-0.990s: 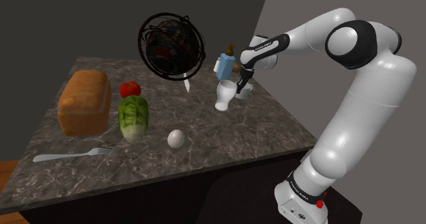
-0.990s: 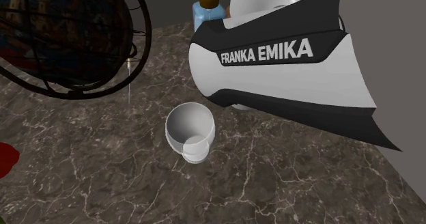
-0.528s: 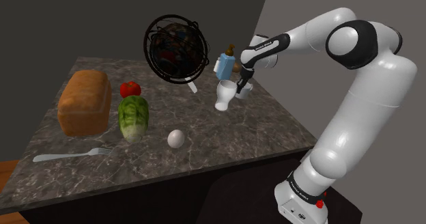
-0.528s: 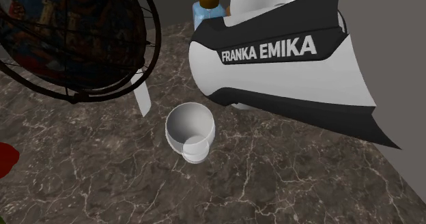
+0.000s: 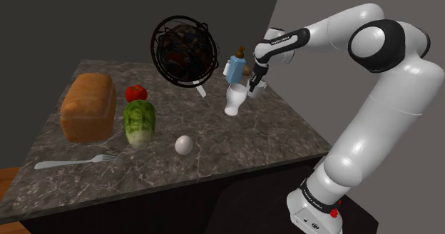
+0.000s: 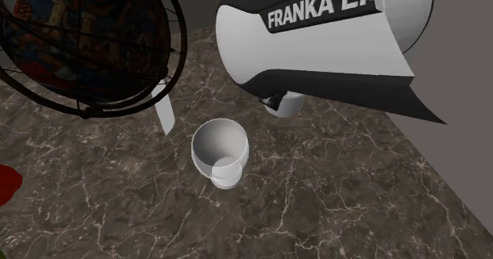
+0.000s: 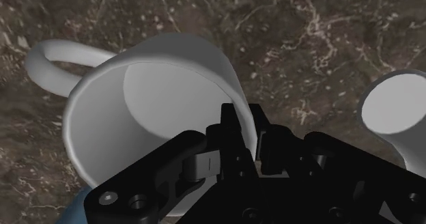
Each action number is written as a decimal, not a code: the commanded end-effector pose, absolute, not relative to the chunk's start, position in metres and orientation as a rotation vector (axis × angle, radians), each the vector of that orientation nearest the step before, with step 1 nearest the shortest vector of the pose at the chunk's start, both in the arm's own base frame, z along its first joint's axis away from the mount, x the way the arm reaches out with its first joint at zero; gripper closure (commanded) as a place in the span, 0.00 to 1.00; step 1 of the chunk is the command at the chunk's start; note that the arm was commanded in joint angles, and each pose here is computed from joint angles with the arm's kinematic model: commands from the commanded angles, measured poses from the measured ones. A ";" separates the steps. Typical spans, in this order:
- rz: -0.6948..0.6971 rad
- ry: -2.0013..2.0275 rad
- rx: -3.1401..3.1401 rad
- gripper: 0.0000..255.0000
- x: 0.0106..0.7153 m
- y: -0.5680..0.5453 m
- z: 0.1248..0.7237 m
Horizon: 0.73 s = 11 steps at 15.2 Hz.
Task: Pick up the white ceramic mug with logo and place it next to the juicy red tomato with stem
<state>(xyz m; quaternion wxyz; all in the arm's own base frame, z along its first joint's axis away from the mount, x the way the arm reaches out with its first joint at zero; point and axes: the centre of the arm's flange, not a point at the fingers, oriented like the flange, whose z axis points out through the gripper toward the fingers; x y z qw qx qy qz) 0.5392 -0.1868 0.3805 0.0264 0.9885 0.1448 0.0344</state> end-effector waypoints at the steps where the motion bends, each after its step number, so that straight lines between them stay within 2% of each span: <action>1: 0.106 0.447 3.054 1.00 0.540 -0.186 0.392; 11: 0.106 0.447 3.054 1.00 0.540 -0.186 0.445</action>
